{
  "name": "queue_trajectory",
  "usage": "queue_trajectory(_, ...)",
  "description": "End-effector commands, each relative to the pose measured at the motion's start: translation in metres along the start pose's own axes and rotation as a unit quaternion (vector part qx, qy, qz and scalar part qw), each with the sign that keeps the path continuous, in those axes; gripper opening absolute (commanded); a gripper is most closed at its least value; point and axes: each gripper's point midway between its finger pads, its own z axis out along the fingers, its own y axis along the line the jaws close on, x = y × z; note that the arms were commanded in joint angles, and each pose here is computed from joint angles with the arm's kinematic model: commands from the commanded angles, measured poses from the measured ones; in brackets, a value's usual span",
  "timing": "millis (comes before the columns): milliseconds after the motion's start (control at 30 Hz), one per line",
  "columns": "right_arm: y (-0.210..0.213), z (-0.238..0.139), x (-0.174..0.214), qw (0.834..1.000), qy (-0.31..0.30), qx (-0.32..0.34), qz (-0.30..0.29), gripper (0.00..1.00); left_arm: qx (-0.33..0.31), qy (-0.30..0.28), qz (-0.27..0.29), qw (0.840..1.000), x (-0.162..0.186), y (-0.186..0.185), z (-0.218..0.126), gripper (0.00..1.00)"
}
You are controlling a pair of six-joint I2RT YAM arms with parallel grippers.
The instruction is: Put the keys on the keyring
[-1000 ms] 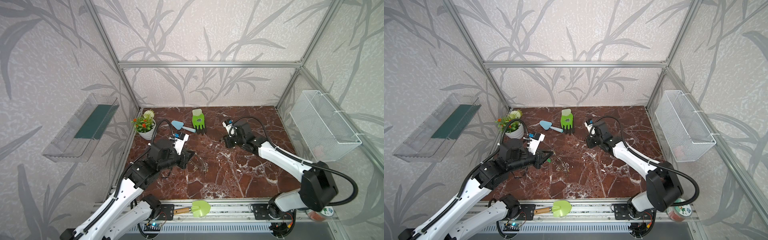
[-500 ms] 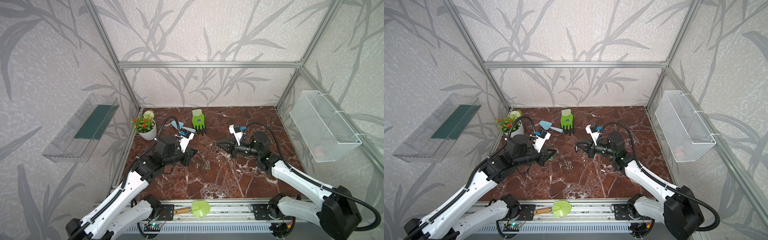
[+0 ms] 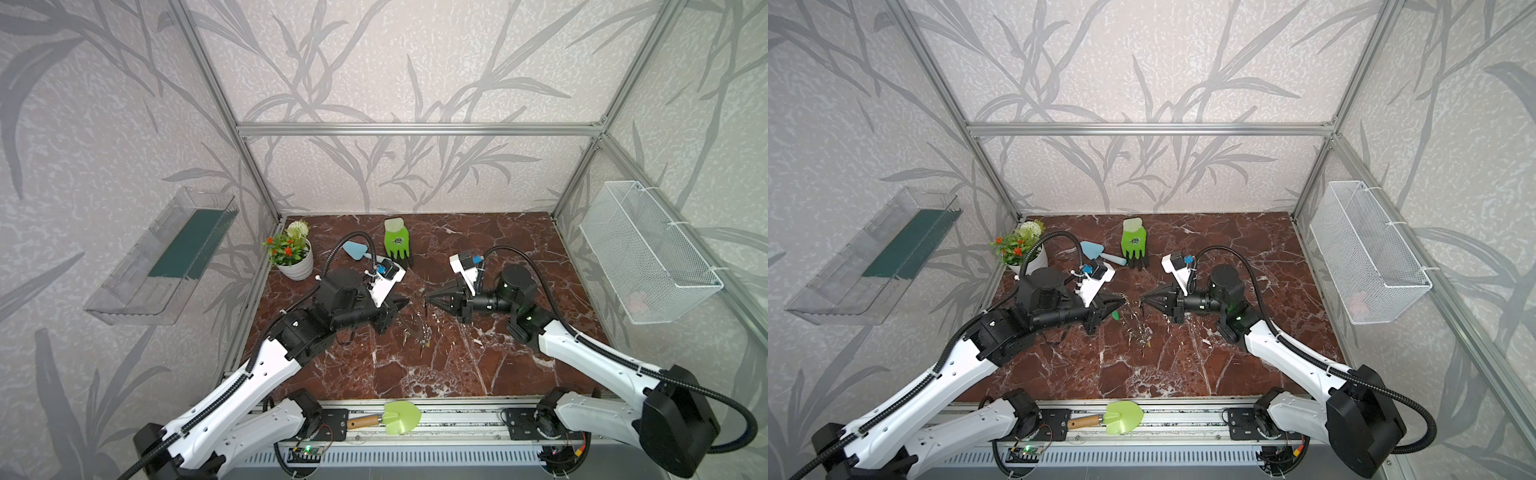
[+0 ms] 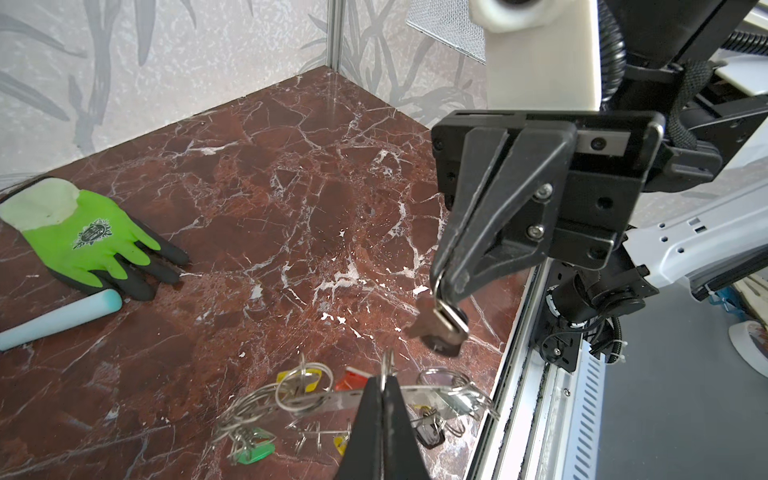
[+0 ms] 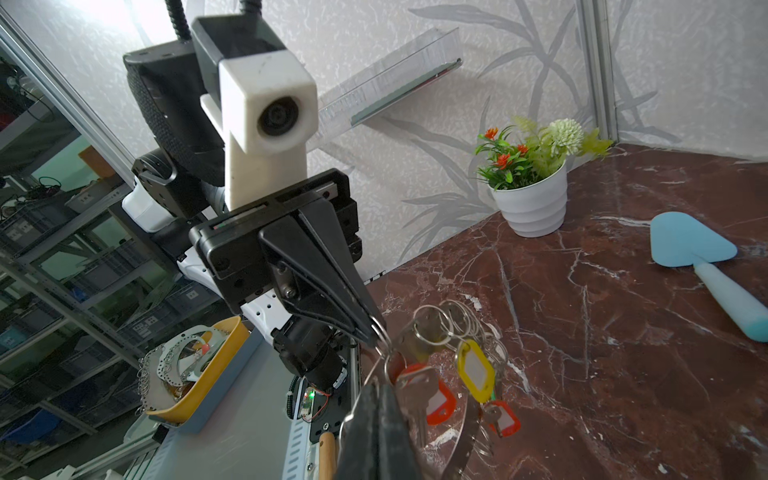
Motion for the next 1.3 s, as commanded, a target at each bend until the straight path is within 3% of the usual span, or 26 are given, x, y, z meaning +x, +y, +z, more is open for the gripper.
queue_trajectory(0, 0.007, 0.007, -0.009, 1.0, 0.003, -0.012, -0.01, 0.0, 0.01, -0.028, 0.035, 0.999, -0.017, -0.006, 0.0, 0.0)
queue_trajectory(600, -0.002, 0.024, -0.001, 1.0, 0.029, -0.005, -0.003, 0.0, 0.017, -0.008, 0.018, 1.0, -0.011, -0.008, 0.011, 0.0)
queue_trajectory(1267, -0.031, 0.028, 0.008, 0.995, 0.053, 0.086, 0.003, 0.0, 0.02, -0.016, 0.018, 1.0, -0.011, -0.01, 0.006, 0.0)
